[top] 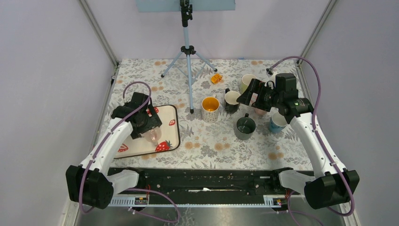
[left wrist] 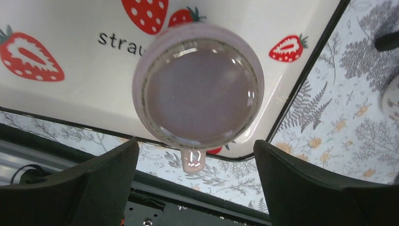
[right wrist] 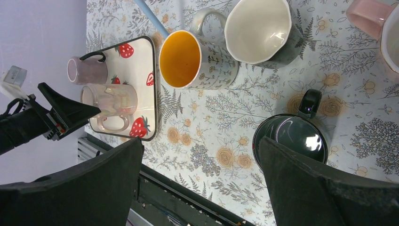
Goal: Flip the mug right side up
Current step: Turn over the cup on the tray.
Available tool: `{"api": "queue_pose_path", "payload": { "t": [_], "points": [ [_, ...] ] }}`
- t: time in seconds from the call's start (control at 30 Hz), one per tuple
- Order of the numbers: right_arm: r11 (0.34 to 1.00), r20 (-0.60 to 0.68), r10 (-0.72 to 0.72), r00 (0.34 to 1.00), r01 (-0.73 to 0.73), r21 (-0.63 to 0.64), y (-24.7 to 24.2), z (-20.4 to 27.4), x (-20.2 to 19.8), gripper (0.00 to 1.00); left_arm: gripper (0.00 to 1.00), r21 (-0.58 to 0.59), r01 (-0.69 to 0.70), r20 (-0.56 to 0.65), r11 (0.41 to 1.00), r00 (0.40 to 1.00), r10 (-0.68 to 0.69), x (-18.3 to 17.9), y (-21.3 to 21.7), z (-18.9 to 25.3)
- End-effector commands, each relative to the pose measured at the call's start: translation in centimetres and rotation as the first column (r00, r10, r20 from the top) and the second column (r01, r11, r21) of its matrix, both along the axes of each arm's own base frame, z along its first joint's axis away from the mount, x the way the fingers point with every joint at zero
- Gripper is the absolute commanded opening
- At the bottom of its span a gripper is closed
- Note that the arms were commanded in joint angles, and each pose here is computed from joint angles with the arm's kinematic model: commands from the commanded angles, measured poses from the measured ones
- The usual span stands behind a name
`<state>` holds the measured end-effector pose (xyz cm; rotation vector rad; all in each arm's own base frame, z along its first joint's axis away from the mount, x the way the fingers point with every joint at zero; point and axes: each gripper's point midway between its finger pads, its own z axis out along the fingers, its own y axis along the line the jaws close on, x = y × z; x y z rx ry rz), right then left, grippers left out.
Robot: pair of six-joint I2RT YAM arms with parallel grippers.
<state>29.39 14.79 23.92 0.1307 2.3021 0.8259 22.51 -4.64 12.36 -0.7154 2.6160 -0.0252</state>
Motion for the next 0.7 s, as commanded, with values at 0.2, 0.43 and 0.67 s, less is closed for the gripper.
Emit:
{"api": "queue_pose_path", "payload": {
  "t": [0.2, 0.43, 0.67],
  "points": [
    [1.000, 0.067, 0.020, 0.998, -0.021, 0.004, 0.4, 1.6, 0.0, 1.00, 0.76, -0.051, -0.019, -0.016, 0.998, 1.000, 0.019, -1.0, -2.2, -1.9],
    [1.000, 0.069, 0.020, 0.997, -0.020, 0.004, 0.4, 1.7, -0.1, 1.00, 0.56, -0.035, -0.027, -0.017, 0.999, 1.000, 0.026, -1.0, -2.2, -3.1],
    [1.000, 0.073, 0.019, 0.997, -0.019, 0.005, 0.4, 1.7, -0.1, 1.00, 0.43, 0.001, -0.015, -0.023, 1.000, 1.000, 0.015, -0.7, -1.9, -4.0]
  ]
}}
